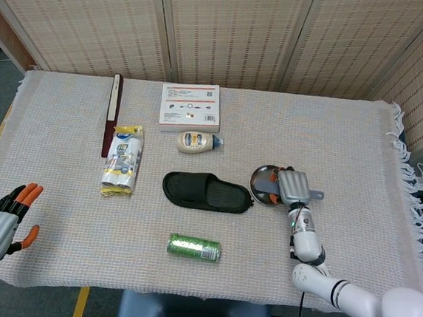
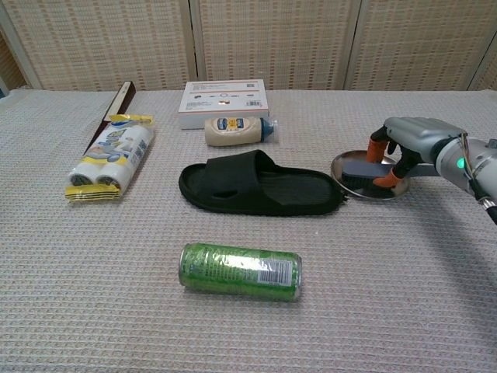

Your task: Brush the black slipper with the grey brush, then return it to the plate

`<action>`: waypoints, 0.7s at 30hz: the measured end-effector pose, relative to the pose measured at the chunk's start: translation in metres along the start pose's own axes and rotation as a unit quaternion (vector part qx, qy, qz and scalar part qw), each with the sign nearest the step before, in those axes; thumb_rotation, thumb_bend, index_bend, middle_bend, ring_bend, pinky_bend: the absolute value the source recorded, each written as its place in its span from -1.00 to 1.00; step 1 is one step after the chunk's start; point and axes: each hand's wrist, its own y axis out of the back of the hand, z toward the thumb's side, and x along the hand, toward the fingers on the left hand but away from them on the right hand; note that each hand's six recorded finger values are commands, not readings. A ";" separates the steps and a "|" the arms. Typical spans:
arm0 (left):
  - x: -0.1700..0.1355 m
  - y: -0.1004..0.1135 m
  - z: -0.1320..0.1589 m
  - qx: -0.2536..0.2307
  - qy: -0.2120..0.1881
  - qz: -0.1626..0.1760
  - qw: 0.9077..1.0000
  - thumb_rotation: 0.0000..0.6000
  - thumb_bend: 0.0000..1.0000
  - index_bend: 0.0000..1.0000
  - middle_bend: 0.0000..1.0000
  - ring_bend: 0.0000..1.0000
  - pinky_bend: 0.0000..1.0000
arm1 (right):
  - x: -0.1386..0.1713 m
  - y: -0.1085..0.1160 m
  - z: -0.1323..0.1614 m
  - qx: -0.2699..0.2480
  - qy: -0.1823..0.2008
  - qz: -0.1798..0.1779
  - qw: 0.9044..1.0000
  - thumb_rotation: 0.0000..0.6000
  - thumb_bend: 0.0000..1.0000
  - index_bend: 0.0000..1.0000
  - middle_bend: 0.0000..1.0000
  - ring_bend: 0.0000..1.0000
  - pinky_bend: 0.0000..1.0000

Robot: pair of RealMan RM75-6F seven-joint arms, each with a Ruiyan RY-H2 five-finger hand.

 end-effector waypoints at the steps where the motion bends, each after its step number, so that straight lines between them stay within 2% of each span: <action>1: 0.000 0.000 0.000 -0.001 0.000 0.000 1.000 1.00 -0.09 -1.00 -1.00 -1.00 -0.66 | 0.000 0.001 0.000 0.001 0.000 -0.003 1.000 1.00 -0.61 0.44 -0.04 -0.22 0.20; 8: -0.001 0.001 0.001 -0.002 -0.002 0.002 1.000 1.00 -0.09 -1.00 -1.00 -1.00 -0.66 | 0.001 0.003 0.002 0.011 0.002 -0.022 1.000 1.00 -0.53 0.67 0.13 -0.06 0.34; 15: -0.001 0.001 0.001 -0.001 -0.002 0.002 1.000 1.00 -0.08 -1.00 -1.00 -1.00 -0.66 | 0.001 0.006 0.003 0.013 0.005 -0.029 0.999 1.00 -0.51 0.73 0.17 -0.02 0.37; 21: -0.001 0.001 0.001 -0.001 -0.001 0.002 1.000 1.00 -0.08 -1.00 -1.00 -1.00 -0.66 | 0.001 0.014 0.006 -0.016 0.026 -0.038 0.999 1.00 -0.51 0.74 0.19 0.01 0.37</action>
